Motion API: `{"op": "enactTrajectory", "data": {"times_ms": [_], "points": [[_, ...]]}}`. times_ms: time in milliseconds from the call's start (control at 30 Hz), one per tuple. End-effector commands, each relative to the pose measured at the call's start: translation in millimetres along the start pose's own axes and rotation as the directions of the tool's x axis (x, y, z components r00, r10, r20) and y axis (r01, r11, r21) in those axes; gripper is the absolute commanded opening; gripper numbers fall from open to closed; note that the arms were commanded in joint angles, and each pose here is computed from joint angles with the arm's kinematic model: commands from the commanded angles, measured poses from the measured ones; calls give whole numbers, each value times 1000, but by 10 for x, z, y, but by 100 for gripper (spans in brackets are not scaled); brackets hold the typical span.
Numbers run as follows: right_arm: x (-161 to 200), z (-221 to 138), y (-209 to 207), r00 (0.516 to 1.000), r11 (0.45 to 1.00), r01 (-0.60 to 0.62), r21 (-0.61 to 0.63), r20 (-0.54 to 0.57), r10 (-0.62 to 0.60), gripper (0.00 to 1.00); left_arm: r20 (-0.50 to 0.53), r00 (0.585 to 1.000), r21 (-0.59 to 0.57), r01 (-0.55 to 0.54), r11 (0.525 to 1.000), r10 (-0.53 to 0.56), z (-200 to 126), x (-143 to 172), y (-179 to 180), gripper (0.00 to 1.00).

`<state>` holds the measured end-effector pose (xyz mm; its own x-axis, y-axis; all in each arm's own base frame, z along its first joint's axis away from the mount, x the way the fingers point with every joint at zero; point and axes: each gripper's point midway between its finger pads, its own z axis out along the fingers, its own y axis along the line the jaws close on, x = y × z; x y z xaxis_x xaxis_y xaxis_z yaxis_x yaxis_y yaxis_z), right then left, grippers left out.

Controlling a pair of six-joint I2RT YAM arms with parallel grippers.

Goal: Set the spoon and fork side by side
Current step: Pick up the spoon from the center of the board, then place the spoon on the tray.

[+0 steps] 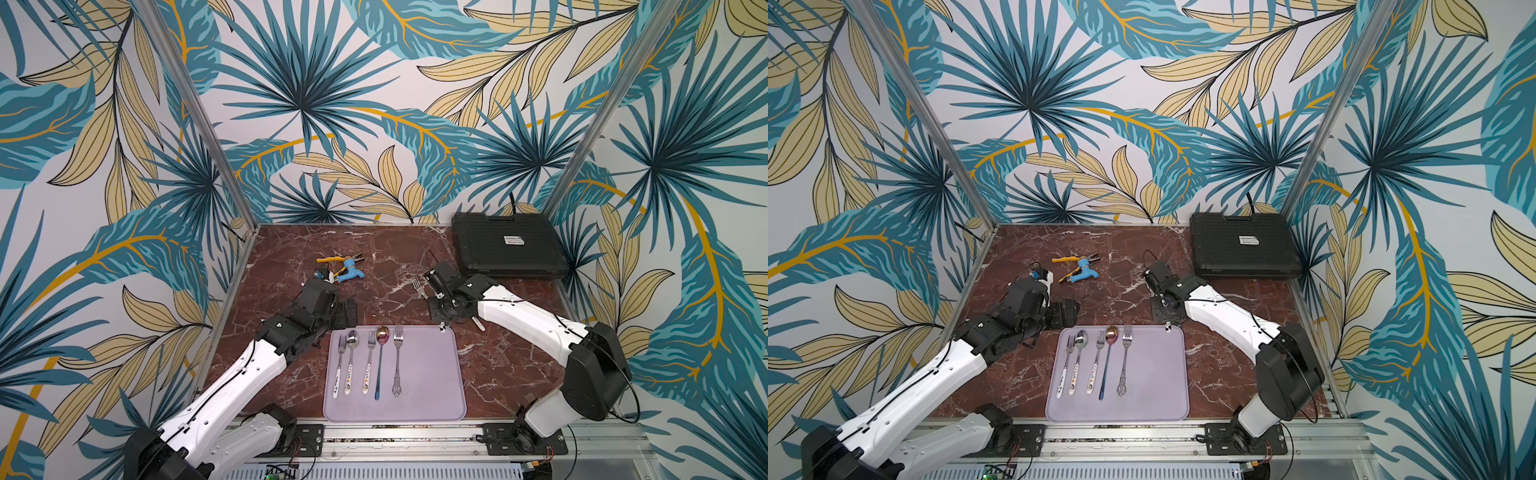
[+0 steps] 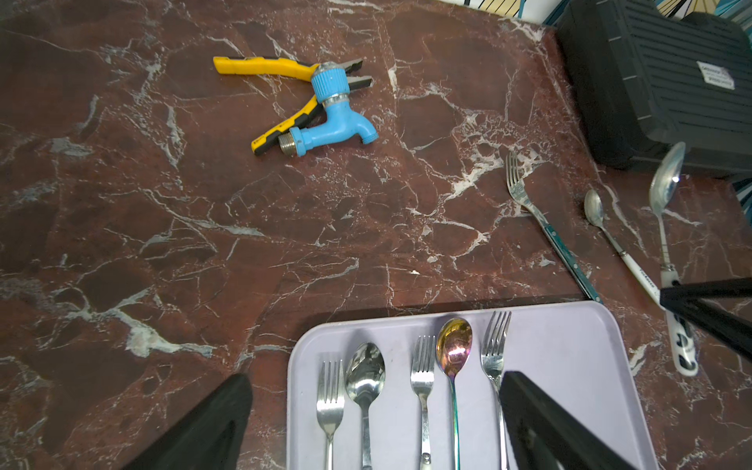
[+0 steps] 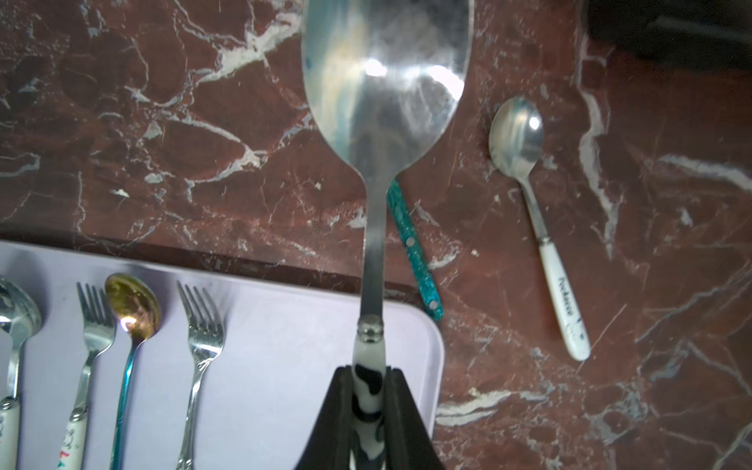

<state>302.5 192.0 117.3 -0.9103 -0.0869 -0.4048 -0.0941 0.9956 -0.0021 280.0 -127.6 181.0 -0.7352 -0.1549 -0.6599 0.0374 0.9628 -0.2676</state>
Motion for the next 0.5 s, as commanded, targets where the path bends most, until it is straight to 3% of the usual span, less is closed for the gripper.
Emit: {"op": "enactTrajectory", "data": {"times_ms": [0,300,467], "points": [[294,-18,16,996,994,-84,77,-4,85,0,0,1000,2,-24,1000,24,75,40,27,100],[879,-17,467,995,993,-98,60,34,96,0,1,1000,7,-27,1000,27,174,74,41,100],[1206,116,694,994,994,-107,9,1,107,0,-9,1000,-1,-27,1000,27,255,106,60,100]]}}
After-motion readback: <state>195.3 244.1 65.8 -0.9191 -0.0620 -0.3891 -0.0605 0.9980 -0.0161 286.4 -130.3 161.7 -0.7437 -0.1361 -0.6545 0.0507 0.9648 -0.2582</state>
